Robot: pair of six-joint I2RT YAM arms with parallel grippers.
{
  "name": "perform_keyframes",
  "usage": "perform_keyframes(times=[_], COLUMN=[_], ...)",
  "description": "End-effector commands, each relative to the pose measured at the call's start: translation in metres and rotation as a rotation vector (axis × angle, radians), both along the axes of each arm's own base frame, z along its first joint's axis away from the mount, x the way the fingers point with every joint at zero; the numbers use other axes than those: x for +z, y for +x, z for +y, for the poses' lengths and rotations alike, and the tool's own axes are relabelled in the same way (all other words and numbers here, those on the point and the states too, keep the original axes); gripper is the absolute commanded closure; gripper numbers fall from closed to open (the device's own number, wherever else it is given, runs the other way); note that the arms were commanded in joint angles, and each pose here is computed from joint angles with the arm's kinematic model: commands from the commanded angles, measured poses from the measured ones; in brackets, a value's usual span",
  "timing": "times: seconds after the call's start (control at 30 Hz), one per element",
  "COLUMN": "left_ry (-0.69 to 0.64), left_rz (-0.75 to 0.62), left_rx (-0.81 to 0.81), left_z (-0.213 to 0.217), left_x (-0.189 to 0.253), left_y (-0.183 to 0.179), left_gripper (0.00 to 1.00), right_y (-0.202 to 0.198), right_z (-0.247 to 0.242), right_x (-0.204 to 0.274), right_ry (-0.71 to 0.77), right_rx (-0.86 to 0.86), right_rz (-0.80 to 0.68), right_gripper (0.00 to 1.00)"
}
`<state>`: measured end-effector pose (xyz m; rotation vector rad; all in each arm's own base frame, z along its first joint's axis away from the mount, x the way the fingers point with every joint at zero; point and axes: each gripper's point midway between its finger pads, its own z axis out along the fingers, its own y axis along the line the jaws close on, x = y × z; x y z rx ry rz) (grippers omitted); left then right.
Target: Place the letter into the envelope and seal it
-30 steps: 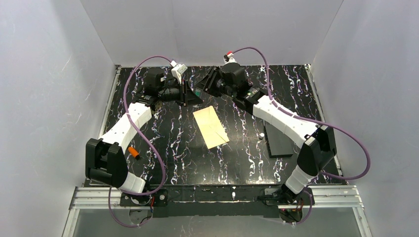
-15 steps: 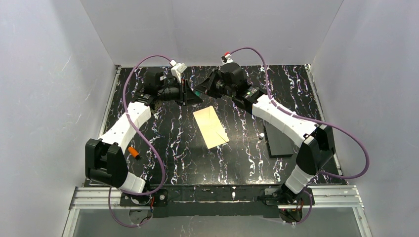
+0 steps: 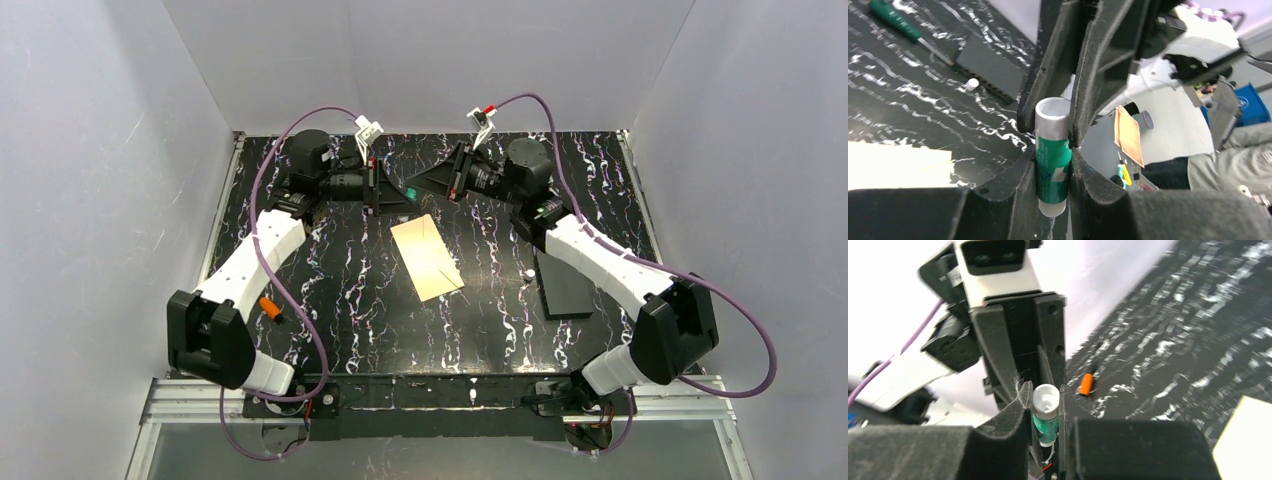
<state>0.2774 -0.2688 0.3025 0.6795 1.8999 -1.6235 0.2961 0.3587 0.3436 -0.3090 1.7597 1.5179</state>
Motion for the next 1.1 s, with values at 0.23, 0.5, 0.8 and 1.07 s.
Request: perform_keyframes(times=[0.23,0.5,0.8,1.07], left_ry=[-0.087,0.067,0.232,0.265], left_rz=[-0.113,-0.184,-0.249,-0.260], left_rx=[-0.147,0.173,0.307,0.312], left_z=[0.012,0.013,0.030,0.033], left_x=[0.060,0.024,0.000,-0.004], left_y=[-0.047,0.019,0.043,0.043], left_gripper=[1.00,1.00,1.00,1.00], right_y=[-0.056,0.047,0.040,0.047], right_z=[-0.007,-0.020,0.018,0.025], right_x=[0.081,0.028,0.016,0.004], right_ry=[0.123,-0.042,-0.147,-0.216], right_rx=[0.359,-0.319,-0.451,-0.468], right_rz=[-0.299,0.077,0.143,0.171], right_gripper=[0.83,0.19,0.21,0.57])
